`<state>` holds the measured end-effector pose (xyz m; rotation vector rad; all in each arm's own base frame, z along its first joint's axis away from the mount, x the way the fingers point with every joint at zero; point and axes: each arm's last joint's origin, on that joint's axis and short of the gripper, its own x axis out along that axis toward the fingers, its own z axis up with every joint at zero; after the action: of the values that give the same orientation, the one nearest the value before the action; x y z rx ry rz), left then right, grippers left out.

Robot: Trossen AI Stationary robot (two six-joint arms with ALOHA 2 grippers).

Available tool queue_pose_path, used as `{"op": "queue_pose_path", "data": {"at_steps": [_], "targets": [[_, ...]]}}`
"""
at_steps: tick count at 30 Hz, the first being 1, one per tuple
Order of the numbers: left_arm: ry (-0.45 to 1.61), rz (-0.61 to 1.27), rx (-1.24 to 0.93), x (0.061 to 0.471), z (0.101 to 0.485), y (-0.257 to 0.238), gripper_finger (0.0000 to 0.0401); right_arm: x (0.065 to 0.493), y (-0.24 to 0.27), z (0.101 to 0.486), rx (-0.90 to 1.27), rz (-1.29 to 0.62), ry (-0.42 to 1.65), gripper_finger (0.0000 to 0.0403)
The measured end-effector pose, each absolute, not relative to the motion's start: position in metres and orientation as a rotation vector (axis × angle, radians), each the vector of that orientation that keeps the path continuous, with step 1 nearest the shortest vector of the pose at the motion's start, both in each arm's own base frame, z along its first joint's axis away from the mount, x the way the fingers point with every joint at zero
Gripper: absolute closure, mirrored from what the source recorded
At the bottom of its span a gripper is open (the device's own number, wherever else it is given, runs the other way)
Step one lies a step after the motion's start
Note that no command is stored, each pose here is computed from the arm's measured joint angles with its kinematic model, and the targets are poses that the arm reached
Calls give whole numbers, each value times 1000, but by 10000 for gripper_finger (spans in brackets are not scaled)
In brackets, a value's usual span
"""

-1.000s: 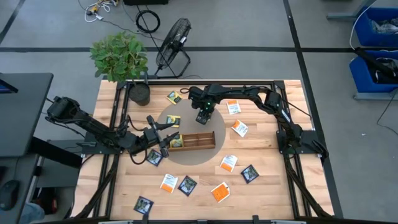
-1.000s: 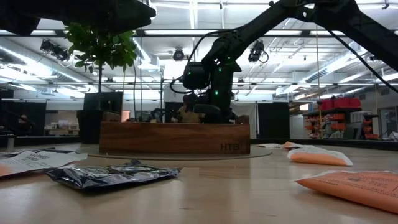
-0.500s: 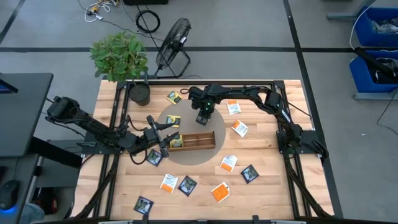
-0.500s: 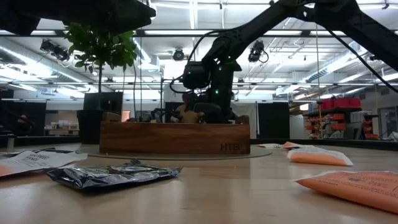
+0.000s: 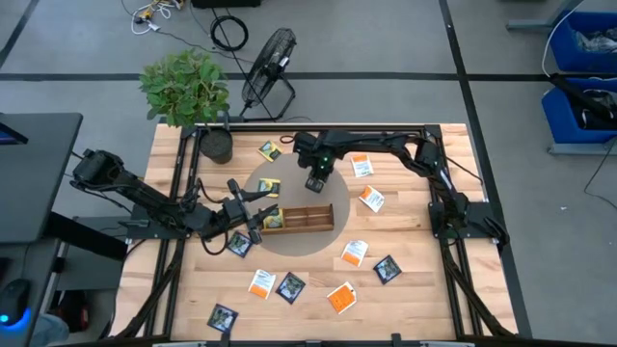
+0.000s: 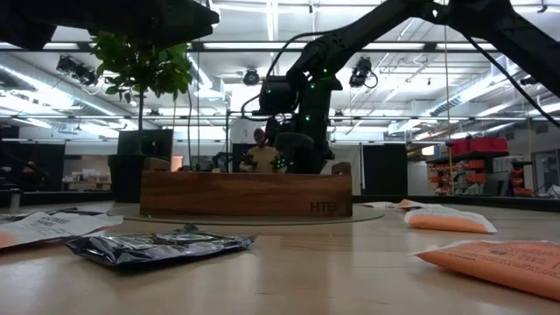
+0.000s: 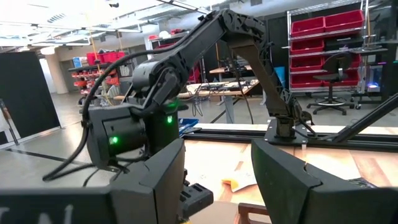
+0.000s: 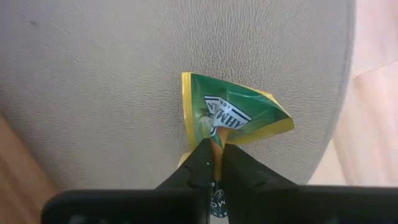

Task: Pick & Place Tea
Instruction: Put the right yellow tea bag into the left section of the wooden organizer

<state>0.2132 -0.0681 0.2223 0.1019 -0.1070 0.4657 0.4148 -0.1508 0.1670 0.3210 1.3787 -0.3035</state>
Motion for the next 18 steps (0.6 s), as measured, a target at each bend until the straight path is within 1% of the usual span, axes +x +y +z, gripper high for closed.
{"op": "queue_pose_path", "data": {"at_steps": [11,18], "targets": [[-107,466,102,213,222,-68,211,407,-148,207,310,-313,1287,379],[-105,466,112,213,222,-68,211,398,-141,242,294,-312,1206,379]]}}
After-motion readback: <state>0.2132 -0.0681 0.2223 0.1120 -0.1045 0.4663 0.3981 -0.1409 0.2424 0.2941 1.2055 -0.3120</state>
